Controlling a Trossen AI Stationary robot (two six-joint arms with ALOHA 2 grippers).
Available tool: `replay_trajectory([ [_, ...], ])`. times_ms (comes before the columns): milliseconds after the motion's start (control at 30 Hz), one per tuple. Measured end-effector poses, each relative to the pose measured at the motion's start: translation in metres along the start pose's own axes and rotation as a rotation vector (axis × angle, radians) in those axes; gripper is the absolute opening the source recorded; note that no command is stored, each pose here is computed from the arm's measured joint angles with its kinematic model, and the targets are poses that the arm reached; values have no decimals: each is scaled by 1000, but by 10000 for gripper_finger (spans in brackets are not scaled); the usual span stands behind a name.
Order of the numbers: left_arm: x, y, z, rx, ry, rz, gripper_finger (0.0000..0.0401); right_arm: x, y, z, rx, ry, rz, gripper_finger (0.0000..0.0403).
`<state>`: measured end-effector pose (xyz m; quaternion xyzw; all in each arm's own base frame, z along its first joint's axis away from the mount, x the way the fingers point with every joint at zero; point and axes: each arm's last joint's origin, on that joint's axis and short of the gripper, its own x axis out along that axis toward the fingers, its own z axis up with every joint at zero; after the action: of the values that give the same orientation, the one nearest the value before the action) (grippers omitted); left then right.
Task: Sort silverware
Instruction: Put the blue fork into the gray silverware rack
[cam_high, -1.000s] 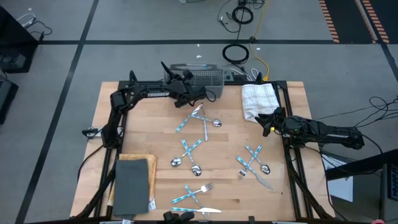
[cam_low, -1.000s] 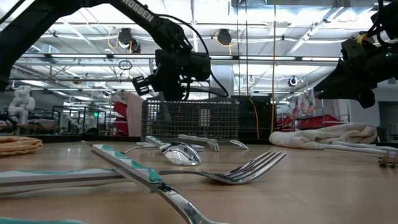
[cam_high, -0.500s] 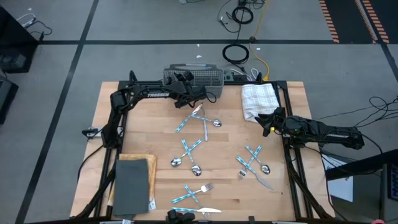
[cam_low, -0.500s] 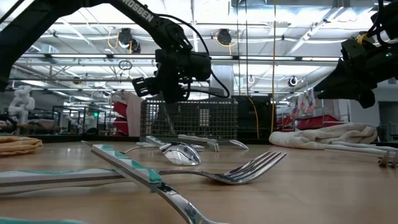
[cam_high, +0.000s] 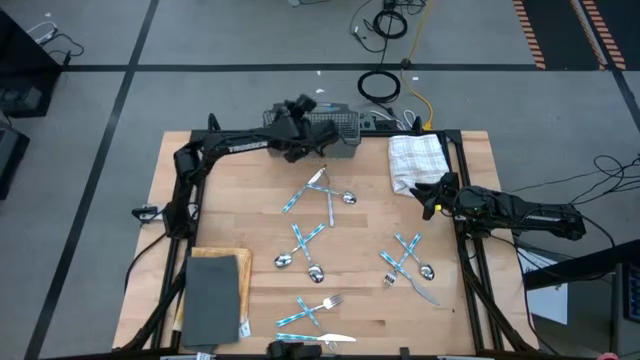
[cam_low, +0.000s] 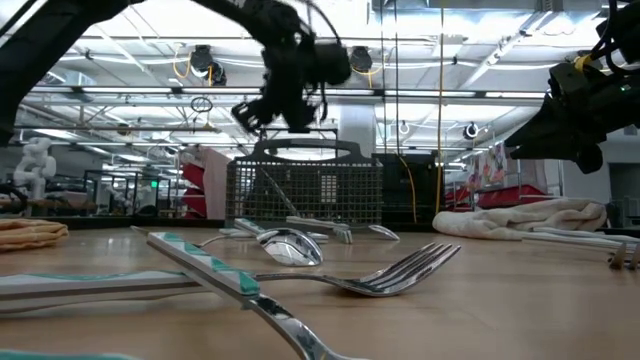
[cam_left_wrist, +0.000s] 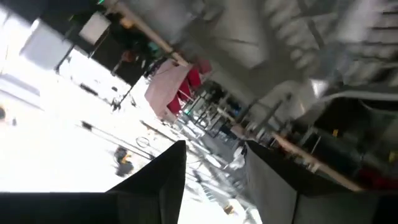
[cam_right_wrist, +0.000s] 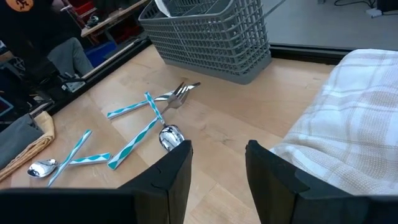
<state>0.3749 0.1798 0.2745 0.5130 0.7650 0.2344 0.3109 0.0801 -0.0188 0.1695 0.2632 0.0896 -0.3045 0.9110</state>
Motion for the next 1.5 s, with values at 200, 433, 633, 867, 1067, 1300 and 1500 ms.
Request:
replay_trajectory([
  [200, -51, 38, -64, -505, -290, -22, 169, 0, 0, 0, 2, -2, -3, 139],
  [433, -107, 31, -128, -883, -957, -674, 169, 0, 0, 0, 8, -2, -3, 139],
  [633, -151, -5, -143, -667, -1003, -1139, 169, 0, 0, 0, 5, 1, -3, 139],
  [867, -229, -50, -135, -322, -1108, -1140, 169, 0, 0, 0, -22, 2, -5, 139],
  [1067, -276, -91, -112, -140, -1239, -1042, 169, 0, 0, 0, -32, 4, -2, 139],
  [1300, -311, -114, -69, -142, -1430, -996, 169, 0, 2, -1, -97, 44, 57, 139],
  [1500, -314, -135, -28, -42, -1314, -989, 169, 0, 3, -2, -105, 67, 84, 139],
])
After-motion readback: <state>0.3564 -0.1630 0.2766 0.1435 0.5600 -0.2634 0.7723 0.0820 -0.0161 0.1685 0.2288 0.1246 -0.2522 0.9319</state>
